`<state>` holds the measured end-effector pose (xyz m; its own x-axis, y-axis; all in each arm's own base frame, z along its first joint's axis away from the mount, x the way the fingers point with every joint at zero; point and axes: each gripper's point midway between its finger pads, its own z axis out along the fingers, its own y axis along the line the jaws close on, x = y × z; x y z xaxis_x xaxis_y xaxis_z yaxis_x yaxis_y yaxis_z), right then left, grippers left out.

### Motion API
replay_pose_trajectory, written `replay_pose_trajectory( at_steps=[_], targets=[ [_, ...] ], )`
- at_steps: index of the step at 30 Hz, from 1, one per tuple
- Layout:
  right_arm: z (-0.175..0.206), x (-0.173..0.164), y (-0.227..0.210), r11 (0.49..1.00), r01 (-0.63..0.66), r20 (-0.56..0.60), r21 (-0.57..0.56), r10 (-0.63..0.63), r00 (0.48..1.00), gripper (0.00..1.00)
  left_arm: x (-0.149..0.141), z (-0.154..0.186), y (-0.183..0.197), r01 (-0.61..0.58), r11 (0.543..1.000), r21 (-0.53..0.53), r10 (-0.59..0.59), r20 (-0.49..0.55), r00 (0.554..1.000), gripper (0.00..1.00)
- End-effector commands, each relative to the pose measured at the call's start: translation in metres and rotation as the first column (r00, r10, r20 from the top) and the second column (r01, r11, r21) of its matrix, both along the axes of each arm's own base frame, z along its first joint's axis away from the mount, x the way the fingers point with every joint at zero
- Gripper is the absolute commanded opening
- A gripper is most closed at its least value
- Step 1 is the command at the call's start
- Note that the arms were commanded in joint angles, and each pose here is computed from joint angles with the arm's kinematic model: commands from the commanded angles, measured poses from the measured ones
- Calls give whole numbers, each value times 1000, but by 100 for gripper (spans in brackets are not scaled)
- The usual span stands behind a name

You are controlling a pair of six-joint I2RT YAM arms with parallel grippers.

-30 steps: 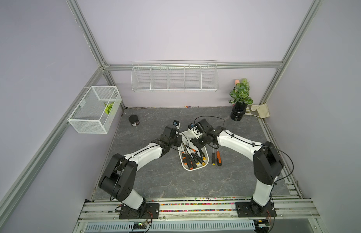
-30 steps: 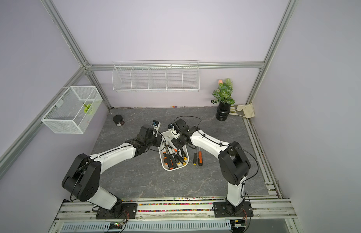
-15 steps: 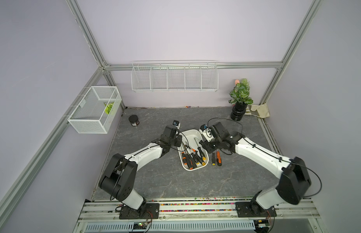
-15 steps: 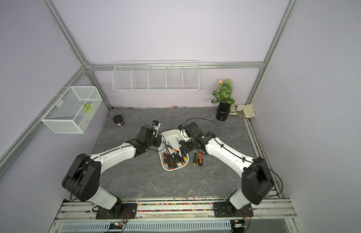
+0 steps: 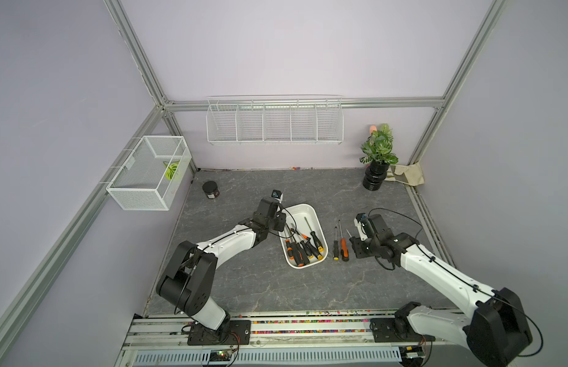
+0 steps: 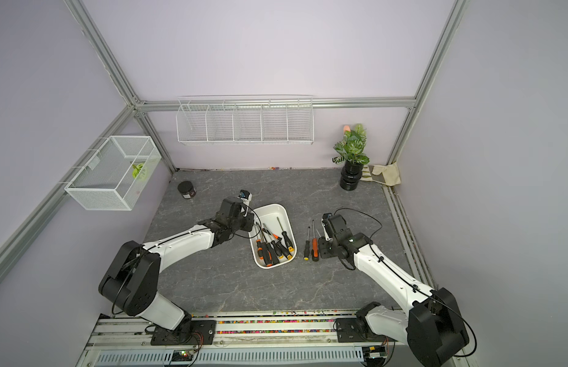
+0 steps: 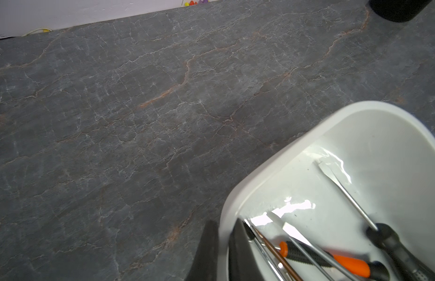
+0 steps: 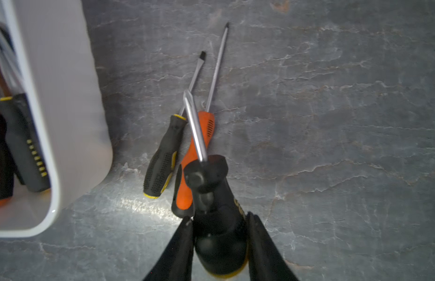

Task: Take out the screwdriver from the storage box
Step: Pick up the screwdriver from the storage box, then place the screwdriver at the center of the board.

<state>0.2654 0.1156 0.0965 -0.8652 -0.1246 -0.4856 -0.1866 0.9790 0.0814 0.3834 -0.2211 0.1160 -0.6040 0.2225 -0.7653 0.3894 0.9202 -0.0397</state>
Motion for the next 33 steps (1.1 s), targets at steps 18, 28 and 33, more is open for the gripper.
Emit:
replay_pose_trajectory(
  at_steps=[18,28,33],
  targets=[
    [-44,12,1,960,179,-131,217,-153,980,0,5,5,0,2,1000,18,-2,25,1000,0],
    [-53,11,1,947,207,-164,246,-170,972,0,5,4,0,3,1000,9,-3,22,1000,0],
    [-59,10,5,940,215,-186,266,-169,968,0,5,5,-2,5,1000,3,-5,19,1000,0]
  ],
)
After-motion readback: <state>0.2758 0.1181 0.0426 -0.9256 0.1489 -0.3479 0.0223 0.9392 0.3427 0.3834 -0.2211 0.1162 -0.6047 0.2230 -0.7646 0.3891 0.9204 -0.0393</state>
